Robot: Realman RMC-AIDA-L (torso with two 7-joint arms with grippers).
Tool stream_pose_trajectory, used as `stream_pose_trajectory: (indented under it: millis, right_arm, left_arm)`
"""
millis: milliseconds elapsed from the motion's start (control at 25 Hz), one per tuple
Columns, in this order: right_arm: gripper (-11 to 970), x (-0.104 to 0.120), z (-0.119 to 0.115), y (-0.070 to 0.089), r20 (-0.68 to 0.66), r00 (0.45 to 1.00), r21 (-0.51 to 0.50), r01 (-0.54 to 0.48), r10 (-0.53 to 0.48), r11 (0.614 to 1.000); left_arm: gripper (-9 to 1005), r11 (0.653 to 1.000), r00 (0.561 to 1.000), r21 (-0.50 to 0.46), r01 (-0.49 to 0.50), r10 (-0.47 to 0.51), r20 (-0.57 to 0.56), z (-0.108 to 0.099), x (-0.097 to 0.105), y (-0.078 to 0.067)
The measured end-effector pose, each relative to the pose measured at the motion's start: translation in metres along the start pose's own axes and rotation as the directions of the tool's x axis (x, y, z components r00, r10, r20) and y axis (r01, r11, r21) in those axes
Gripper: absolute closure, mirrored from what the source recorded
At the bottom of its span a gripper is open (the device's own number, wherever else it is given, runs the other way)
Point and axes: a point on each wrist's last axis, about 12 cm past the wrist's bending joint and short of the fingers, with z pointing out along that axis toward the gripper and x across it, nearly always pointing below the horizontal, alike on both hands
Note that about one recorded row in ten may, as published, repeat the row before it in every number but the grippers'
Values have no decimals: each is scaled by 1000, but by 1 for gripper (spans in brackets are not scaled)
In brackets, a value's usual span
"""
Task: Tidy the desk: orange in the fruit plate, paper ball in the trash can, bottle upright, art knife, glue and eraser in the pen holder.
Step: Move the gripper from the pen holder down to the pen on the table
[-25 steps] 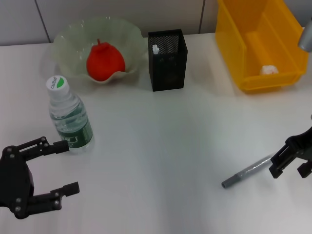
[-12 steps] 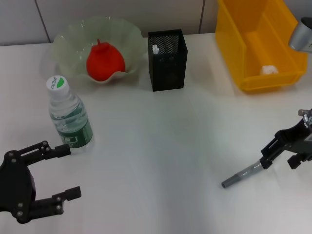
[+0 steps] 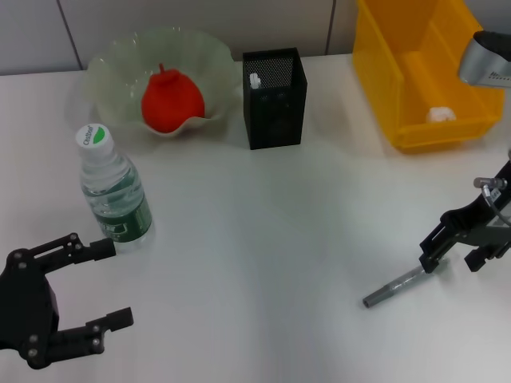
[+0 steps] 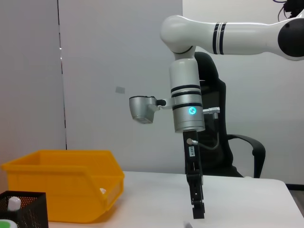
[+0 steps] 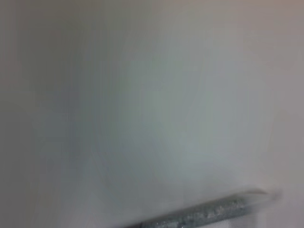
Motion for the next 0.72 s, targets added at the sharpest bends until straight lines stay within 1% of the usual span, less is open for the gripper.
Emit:
stream_pose_trajectory:
  millis: [320,720]
  right_arm:
    - [231,-3,1,0,4,1000,10,3,-3,1000]
    - [230,-8,9,4,-25,1000,34,16,-15,999]
  left_arm:
    - [211,1000,1000,1,4,-4,4,0,1,-2]
    - [211,1000,1000,0,0,0,6,-1,2,-4]
